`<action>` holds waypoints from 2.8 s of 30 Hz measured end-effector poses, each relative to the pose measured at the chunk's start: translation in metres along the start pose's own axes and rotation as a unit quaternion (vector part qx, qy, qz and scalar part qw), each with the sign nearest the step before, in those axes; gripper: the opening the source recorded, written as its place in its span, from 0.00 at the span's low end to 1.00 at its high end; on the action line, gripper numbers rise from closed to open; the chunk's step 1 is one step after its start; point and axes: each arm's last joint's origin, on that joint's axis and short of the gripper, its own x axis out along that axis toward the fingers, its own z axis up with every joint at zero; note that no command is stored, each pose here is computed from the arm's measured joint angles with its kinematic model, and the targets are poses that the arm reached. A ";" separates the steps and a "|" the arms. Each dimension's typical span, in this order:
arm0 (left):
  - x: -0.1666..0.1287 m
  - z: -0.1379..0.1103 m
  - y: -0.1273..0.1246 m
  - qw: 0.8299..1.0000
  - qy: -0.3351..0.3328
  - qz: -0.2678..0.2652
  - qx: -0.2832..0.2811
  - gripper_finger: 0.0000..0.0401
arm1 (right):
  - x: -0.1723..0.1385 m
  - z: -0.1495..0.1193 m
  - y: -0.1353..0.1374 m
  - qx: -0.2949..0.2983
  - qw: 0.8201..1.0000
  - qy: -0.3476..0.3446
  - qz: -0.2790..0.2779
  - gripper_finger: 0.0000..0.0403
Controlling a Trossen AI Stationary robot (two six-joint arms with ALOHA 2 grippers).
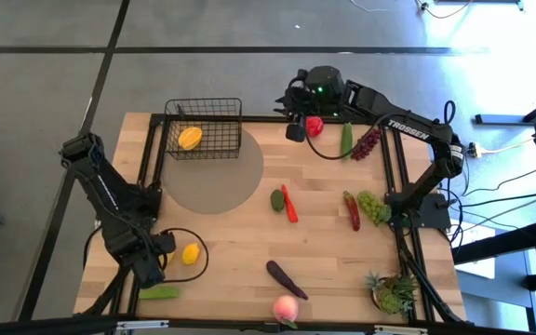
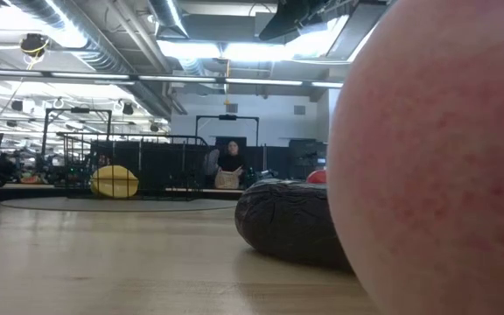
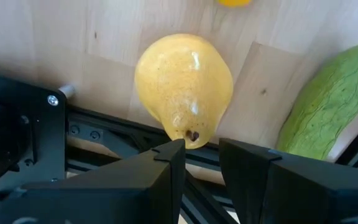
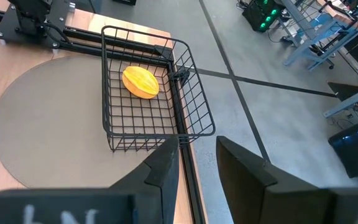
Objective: Build produce basket
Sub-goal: Put the yellow pear into the black wire basket
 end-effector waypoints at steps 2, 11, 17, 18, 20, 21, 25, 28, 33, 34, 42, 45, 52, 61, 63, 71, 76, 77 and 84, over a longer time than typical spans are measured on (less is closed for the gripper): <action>-0.003 0.000 0.002 1.000 -0.016 -0.003 -0.007 0.22 | 0.000 0.000 0.000 0.008 1.000 0.000 0.000 0.27; -0.007 -0.002 0.004 1.000 -0.019 -0.013 -0.006 0.22 | 0.000 0.000 0.000 0.019 1.000 0.000 0.000 0.27; -0.007 -0.004 0.003 1.000 -0.020 -0.013 0.001 0.22 | 0.000 0.000 0.000 0.019 1.000 0.000 0.000 0.27; -0.007 -0.004 0.003 1.000 -0.022 -0.012 0.001 0.22 | 0.000 0.000 0.000 0.019 1.000 0.000 0.000 0.27; -0.007 -0.004 0.004 0.999 -0.030 -0.010 0.002 0.22 | 0.000 0.000 0.000 0.019 1.000 0.000 0.000 0.27; -0.007 -0.003 0.004 0.999 -0.035 -0.009 0.002 0.22 | 0.000 0.000 0.000 0.019 1.000 0.000 0.000 0.27; -0.007 -0.003 0.005 0.999 -0.047 -0.001 0.003 0.22 | 0.000 0.000 0.000 0.019 1.000 0.000 0.000 0.27; -0.007 -0.004 0.007 0.999 -0.042 0.013 0.003 0.22 | 0.000 0.000 0.000 0.019 1.000 0.000 0.000 0.27; -0.007 -0.004 0.008 0.999 -0.041 0.018 0.003 0.22 | 0.000 0.000 0.000 0.019 1.000 0.000 0.000 0.27; -0.007 -0.004 0.008 0.999 -0.041 0.018 0.003 0.22 | 0.000 0.000 0.000 0.019 1.000 0.000 0.000 0.27; -0.007 -0.004 0.008 0.999 -0.040 0.014 0.002 0.21 | 0.000 0.000 0.000 0.019 1.000 0.000 0.000 0.27; -0.007 -0.004 0.008 0.999 -0.040 0.013 0.000 0.19 | 0.000 0.000 0.000 0.019 1.000 0.000 0.000 0.27; -0.007 -0.004 0.006 0.999 -0.031 0.005 0.000 0.08 | 0.000 0.000 0.000 0.019 1.000 0.000 0.000 0.27; -0.007 -0.004 0.006 0.999 -0.034 0.002 0.000 0.00 | 0.000 0.000 0.000 0.019 1.000 0.000 0.000 0.27; -0.007 -0.004 0.006 0.999 -0.035 0.002 0.000 0.01 | 0.000 0.000 0.000 0.019 1.000 0.000 0.000 0.27; -0.007 -0.003 0.006 0.999 -0.048 0.006 0.000 0.04 | 0.000 0.000 0.000 0.019 1.000 0.000 0.000 0.27; -0.007 -0.003 0.006 0.999 -0.048 0.006 0.000 0.01 | 0.000 0.000 0.000 0.019 1.000 0.000 0.000 0.27; -0.007 -0.003 0.006 0.999 -0.048 0.006 0.000 0.01 | 0.000 0.000 0.000 0.019 1.000 0.000 0.000 0.27; -0.007 -0.003 0.006 0.999 -0.048 0.005 0.000 0.00 | 0.000 0.000 0.000 0.019 1.000 0.000 0.000 0.27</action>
